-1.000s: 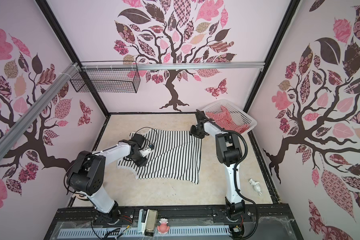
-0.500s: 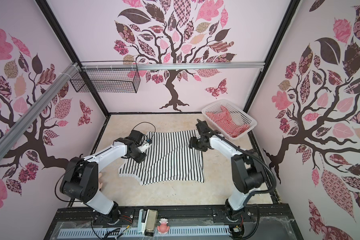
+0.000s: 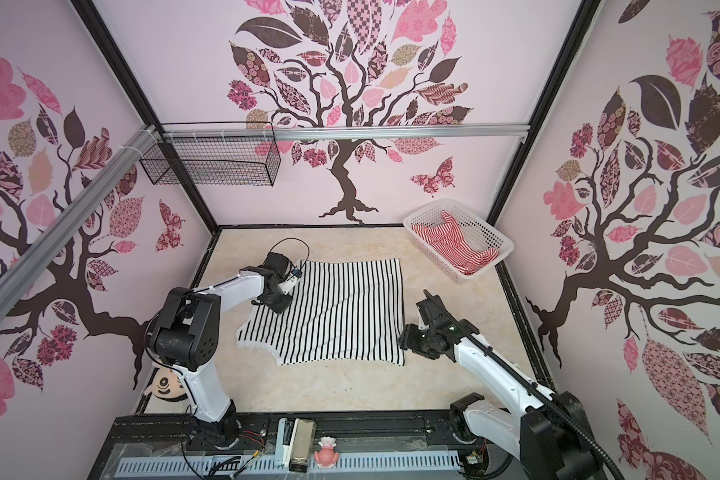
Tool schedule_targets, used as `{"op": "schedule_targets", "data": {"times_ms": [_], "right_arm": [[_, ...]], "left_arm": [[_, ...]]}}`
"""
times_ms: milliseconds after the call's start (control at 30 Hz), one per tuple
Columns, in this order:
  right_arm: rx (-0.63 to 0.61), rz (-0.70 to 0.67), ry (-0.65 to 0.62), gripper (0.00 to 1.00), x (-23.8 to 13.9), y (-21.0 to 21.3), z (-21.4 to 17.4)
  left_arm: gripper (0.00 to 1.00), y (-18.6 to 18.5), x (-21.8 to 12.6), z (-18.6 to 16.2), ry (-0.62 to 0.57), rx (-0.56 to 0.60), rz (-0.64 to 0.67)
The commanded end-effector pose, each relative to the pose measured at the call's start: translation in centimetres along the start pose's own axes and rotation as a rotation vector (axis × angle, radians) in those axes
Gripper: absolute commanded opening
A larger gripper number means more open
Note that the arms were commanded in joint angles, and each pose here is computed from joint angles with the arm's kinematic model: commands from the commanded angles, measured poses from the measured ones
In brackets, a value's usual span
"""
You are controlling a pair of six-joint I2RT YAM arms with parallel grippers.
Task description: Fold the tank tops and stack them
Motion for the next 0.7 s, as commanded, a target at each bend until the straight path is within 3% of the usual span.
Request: {"op": "schedule_targets", "data": {"times_ms": [0, 200, 333, 667], "right_arm": [[0.066, 0.055, 0.033, 0.6, -0.1, 0.0, -1.7], [0.114, 0.149, 0.059, 0.55, 0.1, 0.1, -3.7], [0.146, 0.204, 0.076, 0.53, 0.9, 0.6, -4.2], [0.164, 0.198, 0.098, 0.47, 2.3, 0.4, -4.5]], "left_arm": [[0.43, 0.6, 1.2, -1.0, 0.056, -0.012, 0.045], [0.45, -1.5, -3.5, -1.7, -0.072, 0.001, -0.105], [0.46, -2.7, -6.2, -3.0, -0.137, 0.044, -0.139], [0.46, -5.6, -8.5, -6.8, -0.21, 0.144, -0.167]]}}
Point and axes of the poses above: each gripper's point midway between its finger pads, its own x axis out along the fingers, its own y axis along the line the jaws close on, z = x × y, the point moved 3 cm from there along -x, back along the fingers, and after that the axes turned 6 degrees about -x, right-handed, at the moved point
